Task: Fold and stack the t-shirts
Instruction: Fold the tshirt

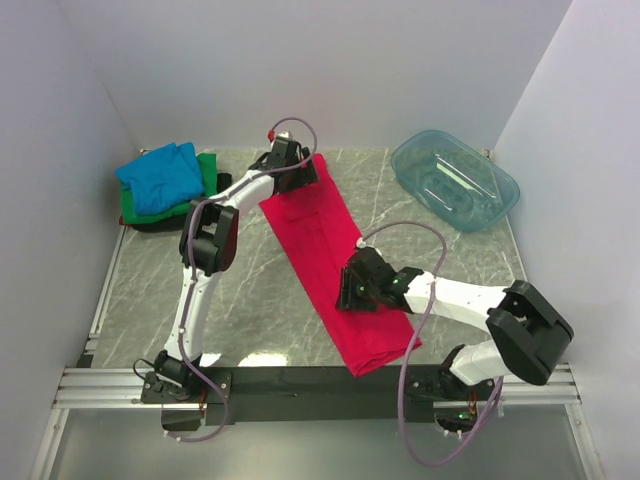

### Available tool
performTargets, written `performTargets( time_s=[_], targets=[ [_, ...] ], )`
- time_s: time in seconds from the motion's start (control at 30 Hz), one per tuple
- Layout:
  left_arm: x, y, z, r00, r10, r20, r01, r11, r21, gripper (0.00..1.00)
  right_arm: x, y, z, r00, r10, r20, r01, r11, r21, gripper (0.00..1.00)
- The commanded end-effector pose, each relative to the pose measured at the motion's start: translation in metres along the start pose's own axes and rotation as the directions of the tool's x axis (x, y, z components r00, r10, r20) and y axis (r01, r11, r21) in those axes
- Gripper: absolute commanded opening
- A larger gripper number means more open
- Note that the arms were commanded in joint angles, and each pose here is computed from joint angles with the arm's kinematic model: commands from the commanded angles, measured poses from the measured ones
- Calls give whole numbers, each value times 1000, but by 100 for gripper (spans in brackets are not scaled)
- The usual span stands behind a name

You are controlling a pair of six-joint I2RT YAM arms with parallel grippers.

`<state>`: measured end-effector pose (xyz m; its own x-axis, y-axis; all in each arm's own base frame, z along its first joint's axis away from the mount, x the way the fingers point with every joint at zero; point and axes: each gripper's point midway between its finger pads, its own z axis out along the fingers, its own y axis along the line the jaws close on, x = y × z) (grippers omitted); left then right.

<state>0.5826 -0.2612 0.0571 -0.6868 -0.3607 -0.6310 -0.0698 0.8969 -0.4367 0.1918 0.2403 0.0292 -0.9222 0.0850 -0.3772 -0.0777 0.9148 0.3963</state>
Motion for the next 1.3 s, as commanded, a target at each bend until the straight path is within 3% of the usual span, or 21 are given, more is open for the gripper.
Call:
performTargets(
  time_s=[0.0, 0.03, 0.1, 0.2, 0.33, 0.57, 0.97, 1.27],
  targets=[
    [-70, -43, -55, 983, 22, 181, -43, 993, 112, 93, -29, 18, -19, 994, -15, 111, 14, 1000, 8, 54],
    [-59, -34, -59, 986, 25, 166, -41, 995, 96, 93, -32, 15, -25, 993, -24, 120, 20, 999, 36, 54],
    [-73, -41, -94, 976, 16, 218, -39, 994, 103, 93, -40, 7, -34, 985, -35, 167, 24, 997, 71, 54],
    [-47, -18, -112, 986, 11, 168, -17, 999, 39, 93, -35, -11, -39, 983, -42, 178, 18, 991, 133, 54],
    [11, 20, -109, 999, -5, 53, 7, 999, -40, 93, -15, -37, -32, 989, -34, 144, 4, 980, 201, 54],
    [62, 30, -81, 998, -8, -55, 7, 1000, -17, 93, 15, -49, -22, 996, -26, 89, 5, 974, 225, 54],
    [74, 29, -25, 993, 42, -110, -48, 997, -55, 93, 52, -3, 2, 997, -55, -54, 59, 994, 87, 54],
    [43, 2, 4, 995, 76, -69, -76, 997, -4, 93, 36, 20, 13, 995, -88, -40, 92, 991, 97, 54]
  ],
)
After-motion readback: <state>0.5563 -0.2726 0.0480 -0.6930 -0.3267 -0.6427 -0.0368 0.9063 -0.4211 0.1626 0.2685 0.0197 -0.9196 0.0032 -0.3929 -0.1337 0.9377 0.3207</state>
